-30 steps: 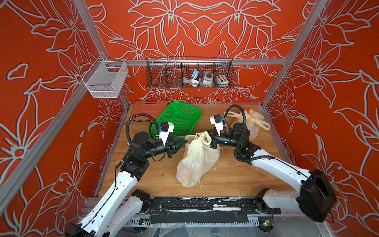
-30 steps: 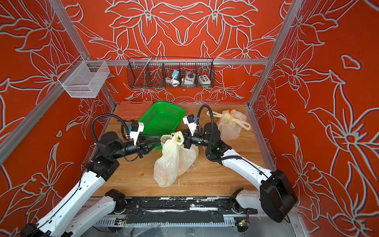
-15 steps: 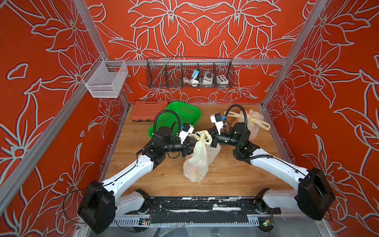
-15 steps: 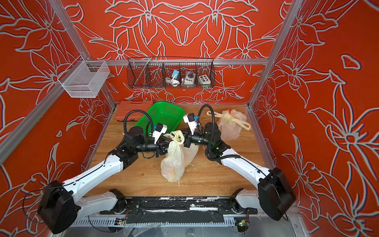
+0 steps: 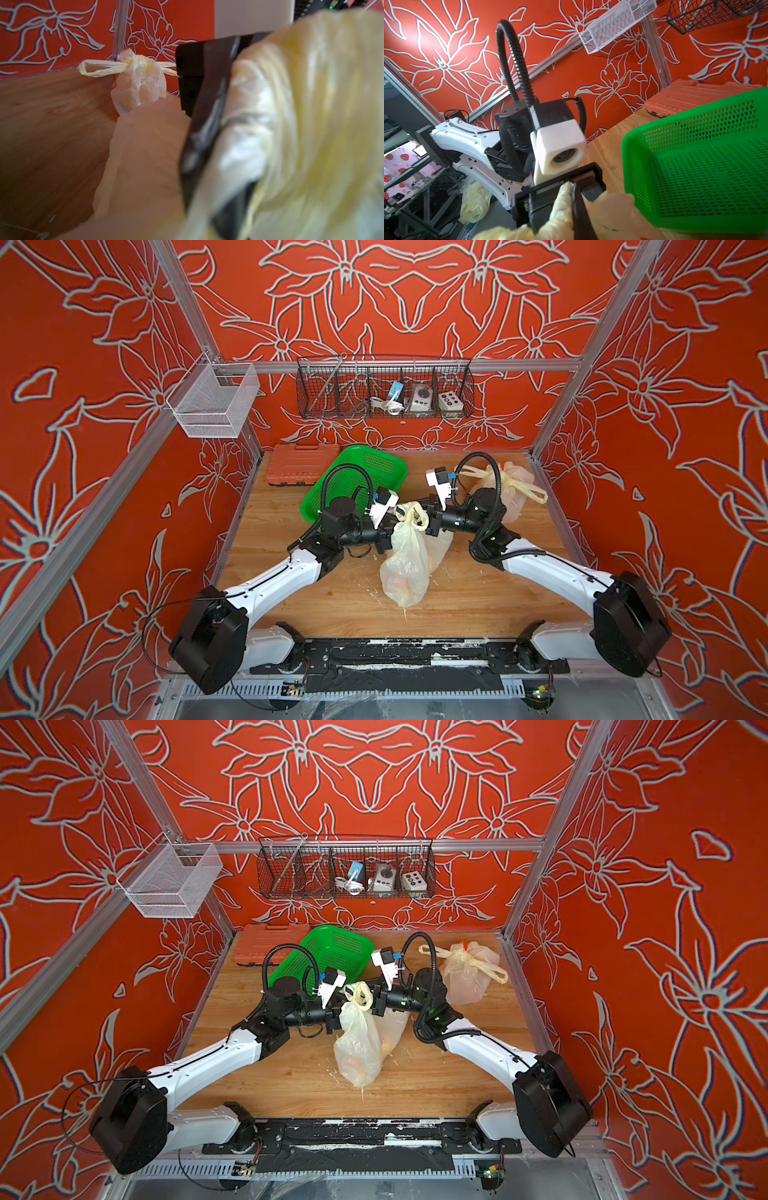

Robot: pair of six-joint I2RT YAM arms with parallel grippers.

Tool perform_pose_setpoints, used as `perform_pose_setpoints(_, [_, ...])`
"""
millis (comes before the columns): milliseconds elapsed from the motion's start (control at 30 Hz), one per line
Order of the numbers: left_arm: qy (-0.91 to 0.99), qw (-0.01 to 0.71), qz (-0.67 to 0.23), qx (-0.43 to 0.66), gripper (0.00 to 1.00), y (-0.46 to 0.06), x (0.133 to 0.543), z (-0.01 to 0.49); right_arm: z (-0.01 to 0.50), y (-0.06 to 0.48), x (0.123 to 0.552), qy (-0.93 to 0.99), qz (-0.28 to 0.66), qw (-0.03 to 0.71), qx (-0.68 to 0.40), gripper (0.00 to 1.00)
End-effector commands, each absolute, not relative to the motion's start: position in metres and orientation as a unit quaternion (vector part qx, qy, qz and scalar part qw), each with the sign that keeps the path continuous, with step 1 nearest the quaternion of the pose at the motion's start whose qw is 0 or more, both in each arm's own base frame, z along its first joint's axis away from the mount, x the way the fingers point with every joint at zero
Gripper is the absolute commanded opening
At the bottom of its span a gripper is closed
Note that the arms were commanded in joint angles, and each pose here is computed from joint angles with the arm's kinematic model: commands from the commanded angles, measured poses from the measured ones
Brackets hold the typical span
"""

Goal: Place the peach into a plastic bag & tie a knot
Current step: Cross the plastic bag at the center of the board.

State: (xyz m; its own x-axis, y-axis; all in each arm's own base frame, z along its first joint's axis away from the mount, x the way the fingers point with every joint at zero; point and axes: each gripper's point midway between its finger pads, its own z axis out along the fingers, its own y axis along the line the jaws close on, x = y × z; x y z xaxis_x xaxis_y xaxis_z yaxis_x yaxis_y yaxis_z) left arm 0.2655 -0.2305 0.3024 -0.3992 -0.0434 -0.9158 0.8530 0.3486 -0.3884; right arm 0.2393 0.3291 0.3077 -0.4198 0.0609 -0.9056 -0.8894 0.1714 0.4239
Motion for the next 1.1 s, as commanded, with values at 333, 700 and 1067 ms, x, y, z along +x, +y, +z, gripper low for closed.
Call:
perform_pose_setpoints(333, [0.653,0.467,-0.492,0.338,0.32,-0.292,0.267,0.271,0.336,0.335,0.232,0.582,0.622,0.414,-0.322,0.03])
perform_pose_setpoints(700, [0.730,0.490,-0.388,0.277,0.31,-0.249,0.268,0.233,0.332,0.329,0.240,0.563,0.663,0.395,-0.294,0.04])
perform_pose_setpoints(1067, [0.679,0.551,-0.397,0.279,0.23,-0.220,0.242,0.319,0.320,0.330,0.241,0.578,0.649,0.392,-0.301,0.00])
